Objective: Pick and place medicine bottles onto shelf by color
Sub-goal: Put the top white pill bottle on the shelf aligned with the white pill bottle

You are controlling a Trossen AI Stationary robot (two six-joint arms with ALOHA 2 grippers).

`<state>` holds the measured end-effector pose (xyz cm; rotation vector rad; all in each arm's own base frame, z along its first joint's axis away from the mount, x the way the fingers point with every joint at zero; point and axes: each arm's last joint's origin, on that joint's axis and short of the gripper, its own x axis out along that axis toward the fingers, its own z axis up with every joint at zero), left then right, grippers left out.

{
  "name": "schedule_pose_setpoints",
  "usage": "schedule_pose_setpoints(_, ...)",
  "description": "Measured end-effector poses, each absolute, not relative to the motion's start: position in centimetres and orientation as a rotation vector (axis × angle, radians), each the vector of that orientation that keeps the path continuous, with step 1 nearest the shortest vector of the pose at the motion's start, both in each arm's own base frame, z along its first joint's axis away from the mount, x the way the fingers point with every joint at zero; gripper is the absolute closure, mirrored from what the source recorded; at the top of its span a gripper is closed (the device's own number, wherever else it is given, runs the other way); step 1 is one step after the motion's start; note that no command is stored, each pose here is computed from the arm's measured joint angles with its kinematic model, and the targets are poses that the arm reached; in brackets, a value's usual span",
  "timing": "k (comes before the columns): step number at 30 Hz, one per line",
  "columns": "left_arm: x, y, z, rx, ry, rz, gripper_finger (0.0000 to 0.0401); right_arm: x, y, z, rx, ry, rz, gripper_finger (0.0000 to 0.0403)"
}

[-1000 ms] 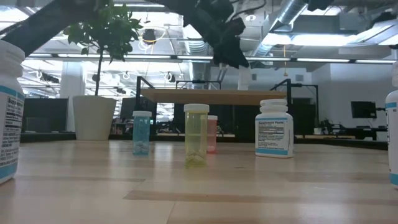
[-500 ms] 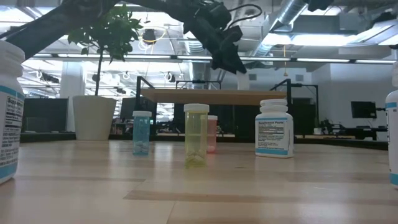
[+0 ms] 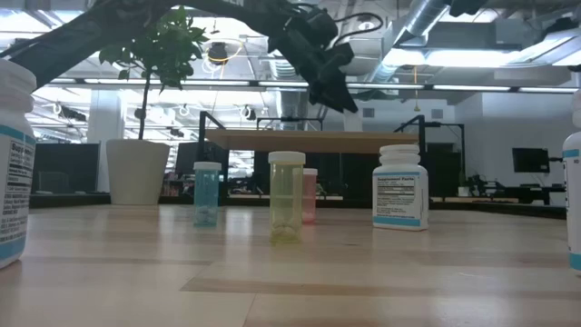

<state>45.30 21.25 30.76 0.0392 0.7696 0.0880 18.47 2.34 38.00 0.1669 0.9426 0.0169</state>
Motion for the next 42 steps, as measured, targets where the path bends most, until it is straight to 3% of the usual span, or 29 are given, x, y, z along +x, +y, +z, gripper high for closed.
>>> schedule_pose_setpoints(19,45.5,21.5,31.0,0.032,0.744,0.124,0.0208,18.5,2.3,38.0,0.167,0.943,0.017,0.0171)
schedule_pose_setpoints(28,45.6,21.5,32.4,0.065,0.681,0.151,0.0207,18.5,2.3,38.0,0.167,0.943,0.017,0.0171)
schedule_pose_setpoints(35,43.7,20.7,34.1,0.099,0.767,0.191,0.0207,18.4,2.3,38.0,0.167,0.946,0.017,0.0171)
schedule_pose_setpoints(42,42.8,20.3,32.9,0.096,0.926,0.173,0.0221,18.4,2.3,37.9,0.166,0.953,0.016,0.0171)
